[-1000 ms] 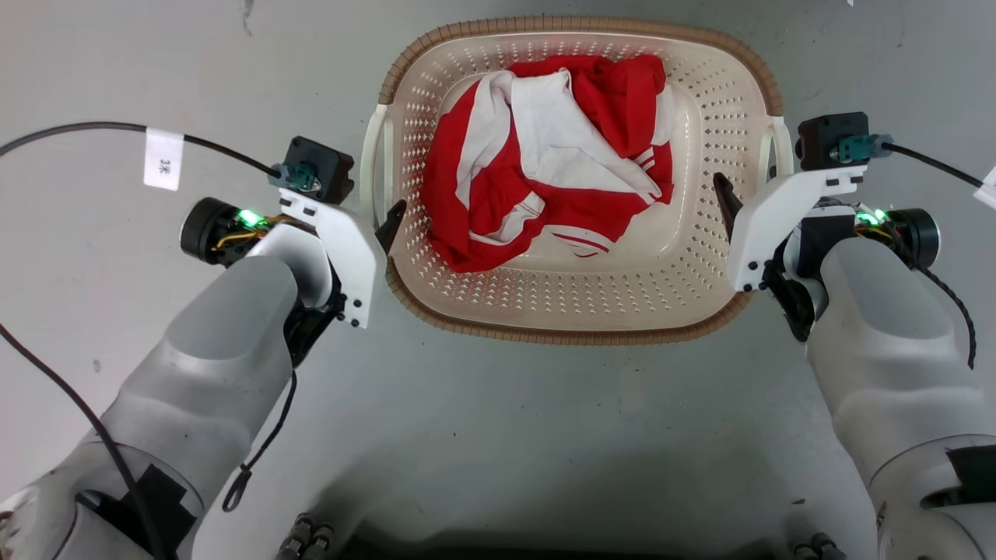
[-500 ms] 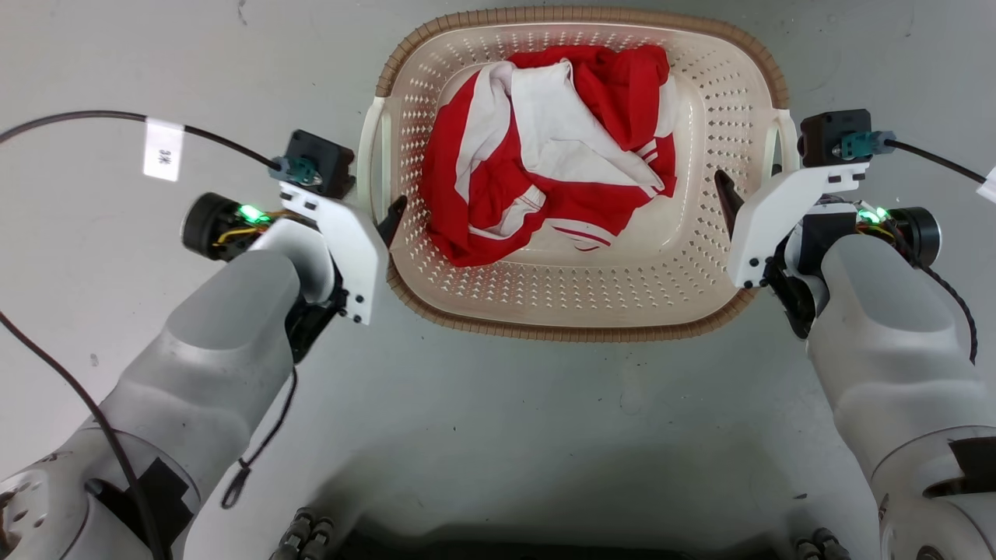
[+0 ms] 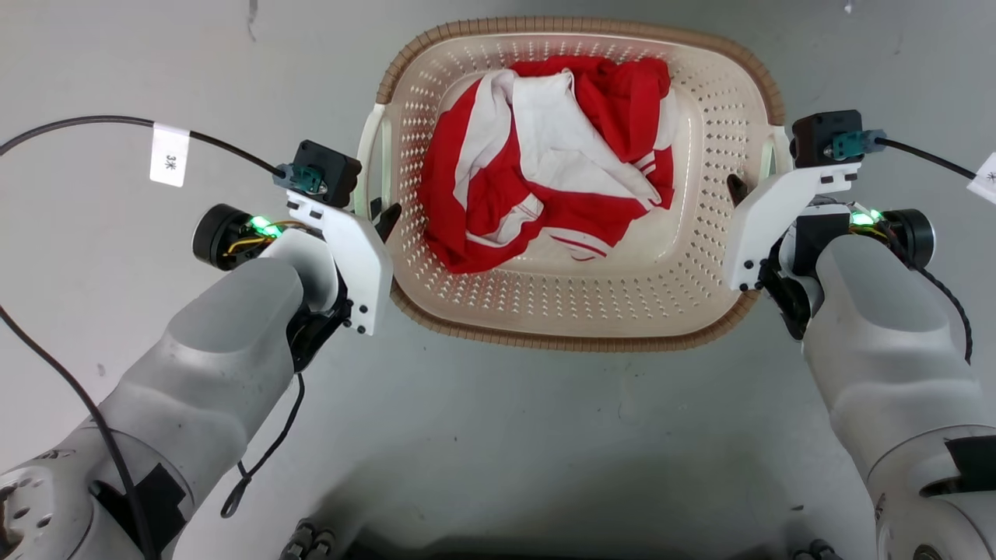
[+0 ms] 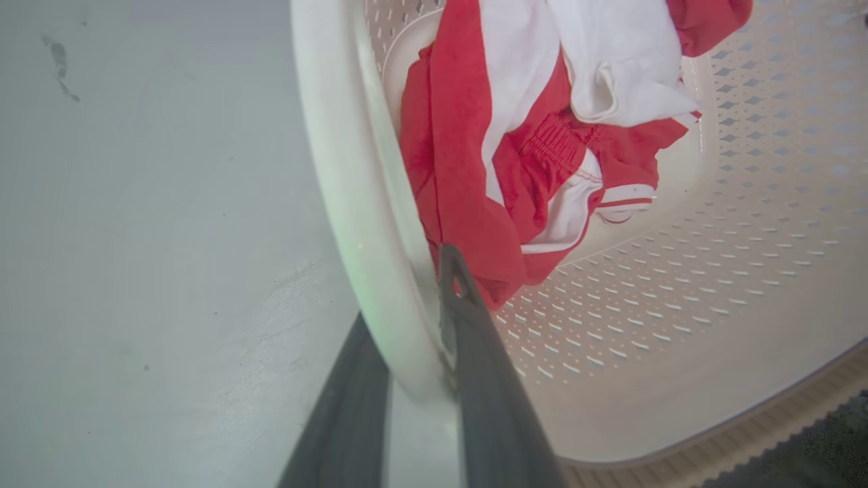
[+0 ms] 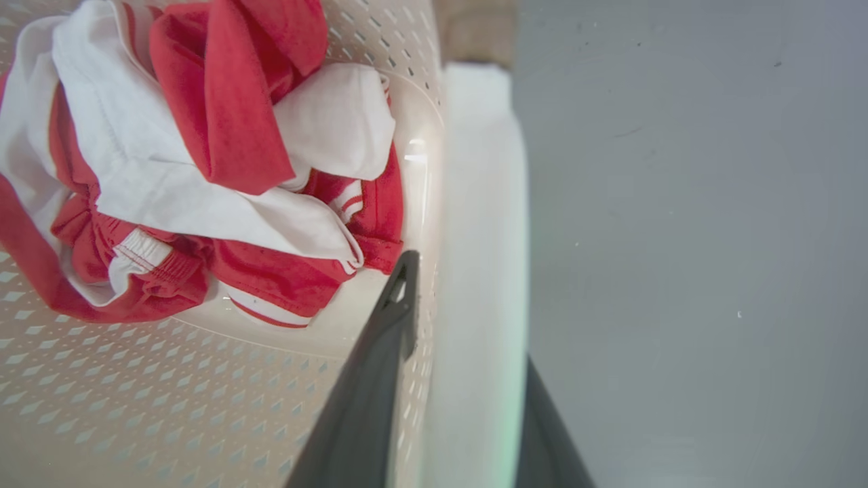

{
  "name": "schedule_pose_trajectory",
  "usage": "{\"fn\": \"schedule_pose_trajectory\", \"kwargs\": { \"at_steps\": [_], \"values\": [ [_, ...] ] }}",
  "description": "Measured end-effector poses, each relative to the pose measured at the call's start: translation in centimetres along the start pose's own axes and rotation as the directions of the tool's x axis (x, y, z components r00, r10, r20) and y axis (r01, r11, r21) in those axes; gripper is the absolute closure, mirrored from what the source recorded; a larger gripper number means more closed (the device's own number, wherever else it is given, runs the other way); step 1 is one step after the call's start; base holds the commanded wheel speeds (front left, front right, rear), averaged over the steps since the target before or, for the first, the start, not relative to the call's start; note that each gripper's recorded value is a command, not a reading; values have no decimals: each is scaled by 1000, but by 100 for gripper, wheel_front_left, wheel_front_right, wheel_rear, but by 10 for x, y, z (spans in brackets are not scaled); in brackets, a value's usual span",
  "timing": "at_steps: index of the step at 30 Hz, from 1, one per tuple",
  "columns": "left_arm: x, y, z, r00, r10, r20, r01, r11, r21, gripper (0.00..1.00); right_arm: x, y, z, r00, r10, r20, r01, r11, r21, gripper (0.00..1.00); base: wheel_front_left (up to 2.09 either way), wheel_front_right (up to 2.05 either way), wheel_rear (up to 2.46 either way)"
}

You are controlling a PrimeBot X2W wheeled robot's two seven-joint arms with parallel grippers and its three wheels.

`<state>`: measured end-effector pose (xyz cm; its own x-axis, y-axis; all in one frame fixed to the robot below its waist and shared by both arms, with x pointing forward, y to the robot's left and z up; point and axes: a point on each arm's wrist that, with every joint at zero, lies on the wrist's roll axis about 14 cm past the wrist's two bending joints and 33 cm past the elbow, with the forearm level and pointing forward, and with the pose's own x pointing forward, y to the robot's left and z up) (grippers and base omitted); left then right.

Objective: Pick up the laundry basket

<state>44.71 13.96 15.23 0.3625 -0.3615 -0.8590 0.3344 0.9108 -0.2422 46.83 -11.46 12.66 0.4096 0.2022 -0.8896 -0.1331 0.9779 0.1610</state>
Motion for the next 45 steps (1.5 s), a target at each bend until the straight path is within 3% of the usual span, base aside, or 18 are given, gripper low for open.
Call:
{"fn": "schedule_pose_trajectory", "kwargs": {
  "at_steps": [10,13,22,33,45],
  "values": [
    [-43,-10,24,1000,-1,-3,1,1000,20,100,-49,7,26,997,-8,-76,2,997,-71,100,0,0,0],
    [-59,-16,28,1000,-6,-13,6,1000,30,100,-68,11,17,989,2,-147,-5,1000,-26,100,0,0,0],
    [-118,-36,29,999,-4,-48,8,998,66,100,-138,27,20,972,-1,-235,-25,994,-107,100,0,0,0],
    [-182,-65,41,999,-18,-47,24,993,115,100,-215,37,20,973,-14,-230,-16,992,-124,100,0,0,0],
    [-219,-88,24,991,-26,-132,42,992,119,100,-255,43,-2,972,-12,-236,-15,993,-113,100,0,0,0]
  ]
}}
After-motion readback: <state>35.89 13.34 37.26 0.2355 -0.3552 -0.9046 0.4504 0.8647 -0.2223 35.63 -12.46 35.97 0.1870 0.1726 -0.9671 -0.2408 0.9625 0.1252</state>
